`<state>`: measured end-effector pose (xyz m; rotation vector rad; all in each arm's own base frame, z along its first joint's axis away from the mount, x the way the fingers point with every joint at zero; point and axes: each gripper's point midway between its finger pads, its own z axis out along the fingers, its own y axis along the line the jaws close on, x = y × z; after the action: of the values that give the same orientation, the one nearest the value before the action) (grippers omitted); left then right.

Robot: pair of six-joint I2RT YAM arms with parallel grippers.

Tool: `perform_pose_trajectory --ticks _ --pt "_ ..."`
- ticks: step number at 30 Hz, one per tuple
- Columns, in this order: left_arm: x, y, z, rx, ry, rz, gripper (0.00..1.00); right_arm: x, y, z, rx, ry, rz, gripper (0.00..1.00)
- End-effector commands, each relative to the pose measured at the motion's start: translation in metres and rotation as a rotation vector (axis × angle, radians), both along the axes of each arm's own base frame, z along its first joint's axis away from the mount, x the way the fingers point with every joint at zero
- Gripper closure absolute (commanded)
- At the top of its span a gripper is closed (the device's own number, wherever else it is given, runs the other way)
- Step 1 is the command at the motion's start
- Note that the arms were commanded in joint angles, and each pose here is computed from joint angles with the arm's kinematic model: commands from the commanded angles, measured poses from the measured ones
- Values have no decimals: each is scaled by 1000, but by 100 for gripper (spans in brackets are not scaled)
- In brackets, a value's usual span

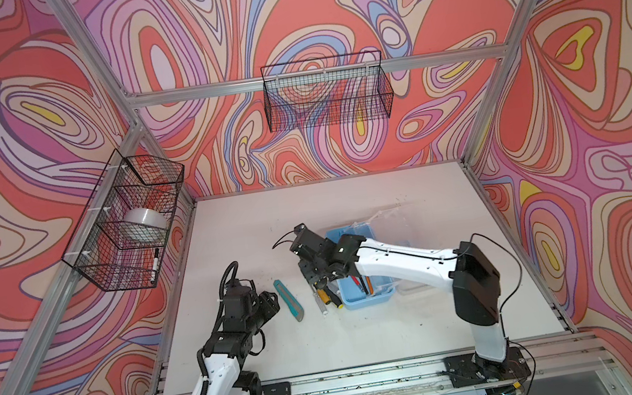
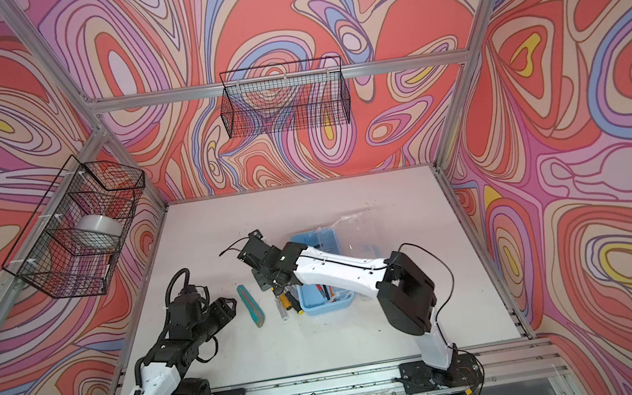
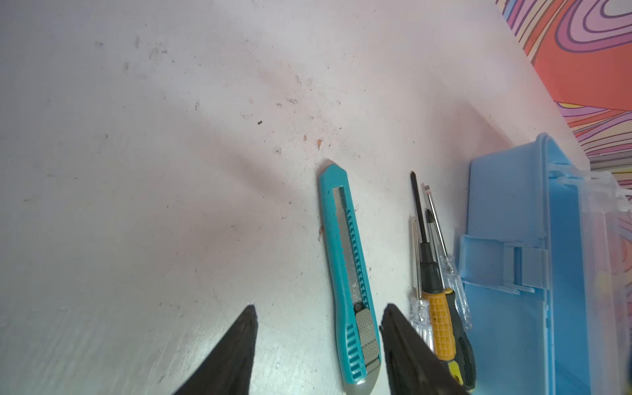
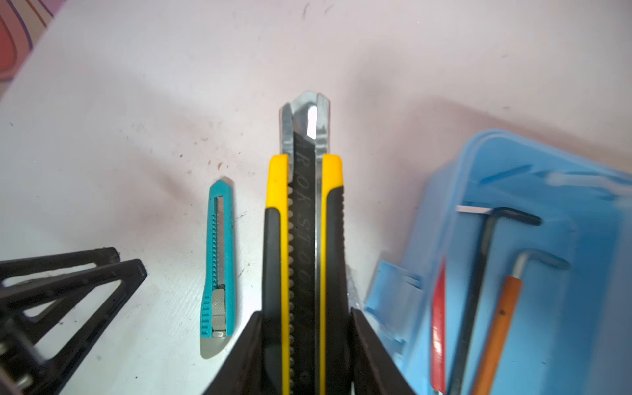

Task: Pack the tool kit
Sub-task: 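Carry the yellow-black utility knife over the blue box with the right gripper, then lower the knife into the blue box and open the right gripper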

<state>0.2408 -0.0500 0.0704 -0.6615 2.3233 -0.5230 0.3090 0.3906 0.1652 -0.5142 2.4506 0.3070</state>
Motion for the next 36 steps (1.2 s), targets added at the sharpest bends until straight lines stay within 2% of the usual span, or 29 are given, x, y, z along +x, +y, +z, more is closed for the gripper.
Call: perform_pose_trajectory --ticks 1,7,19,21,25,29,33,36 --pt "5 4 8 19 -17 8 41 14 -60 30 -2 -54 -134 65" --pt "12 1 9 9 -26 1 41 10 -133 26 -35 -20 -256 65" --pt "12 1 10 11 -22 -1 42 7 -175 -30 -96 68 -337 64" --pt "12 1 9 15 -20 0 41 9 -179 -37 -103 74 -347 63" --pt "12 2 8 17 -15 1 42 13 -181 -44 -132 82 -358 49" --pt "12 1 6 10 -14 1 41 23 -176 -33 -131 50 -356 38" --pt "11 0 7 4 -19 0 41 30 -158 2 -116 -38 -306 40" --pt "12 1 11 8 -30 -2 41 26 -120 23 -102 -87 -217 41"
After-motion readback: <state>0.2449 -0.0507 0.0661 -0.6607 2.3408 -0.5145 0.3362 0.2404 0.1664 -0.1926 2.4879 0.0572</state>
